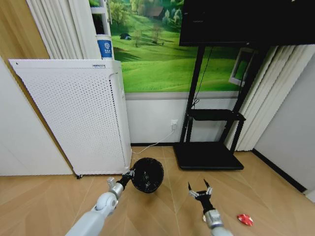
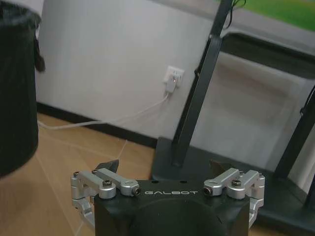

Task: Pick up the trash bin and place the garbage on the floor into it.

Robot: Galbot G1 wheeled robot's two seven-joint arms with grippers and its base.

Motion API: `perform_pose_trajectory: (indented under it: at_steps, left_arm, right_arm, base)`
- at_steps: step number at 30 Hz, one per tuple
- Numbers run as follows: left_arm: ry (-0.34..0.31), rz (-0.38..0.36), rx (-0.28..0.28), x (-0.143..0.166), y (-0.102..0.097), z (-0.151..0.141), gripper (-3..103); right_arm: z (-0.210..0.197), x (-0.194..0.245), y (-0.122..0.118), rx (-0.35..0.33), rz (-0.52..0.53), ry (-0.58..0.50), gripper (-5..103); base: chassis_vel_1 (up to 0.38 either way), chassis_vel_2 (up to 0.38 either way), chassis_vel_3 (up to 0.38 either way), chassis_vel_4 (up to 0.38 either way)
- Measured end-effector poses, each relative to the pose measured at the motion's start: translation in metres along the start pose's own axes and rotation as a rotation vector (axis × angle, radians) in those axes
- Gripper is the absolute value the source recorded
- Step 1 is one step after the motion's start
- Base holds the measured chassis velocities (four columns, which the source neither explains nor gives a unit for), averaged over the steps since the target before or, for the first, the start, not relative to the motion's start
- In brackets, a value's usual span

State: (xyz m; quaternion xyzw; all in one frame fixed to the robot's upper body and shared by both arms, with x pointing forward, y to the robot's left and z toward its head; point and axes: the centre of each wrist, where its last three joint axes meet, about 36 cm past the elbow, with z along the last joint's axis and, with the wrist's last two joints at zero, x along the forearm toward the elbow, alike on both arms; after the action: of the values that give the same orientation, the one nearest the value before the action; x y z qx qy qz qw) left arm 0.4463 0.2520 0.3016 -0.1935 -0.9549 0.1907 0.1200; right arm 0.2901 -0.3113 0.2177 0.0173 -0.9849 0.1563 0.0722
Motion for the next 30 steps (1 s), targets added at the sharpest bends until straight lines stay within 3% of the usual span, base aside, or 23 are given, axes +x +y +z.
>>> perform_pose_trajectory:
  at_steps: [5,13,16,30]
  left_arm:
    - [-0.006,-0.01,0.0,0.007,0.003,-0.002,7]
    - [-0.011,-0.021,0.003,0.014,0.004,-0.001,7]
    - [-0.011,-0.029,0.001,0.017,0.006,-0.002,7]
    - [-0.013,-0.04,-0.001,0.023,0.007,0.0,7]
  right_arm:
    - [0.018,0.009,-0.005,0.007,-0.003,0.039,100]
    - [0.052,0.026,-0.016,0.074,-0.022,0.074,100]
    - [0.062,0.028,-0.032,0.171,-0.04,0.019,100]
    - [0.074,0.036,-0.041,0.233,-0.119,-0.089,100]
  base:
    - [0.0,0.0,0.0,0.0]
    - [0.0,0.0,0.0,0.0]
    - [0.0,0.0,0.0,0.0]
    - [0.0,0.0,0.0,0.0]
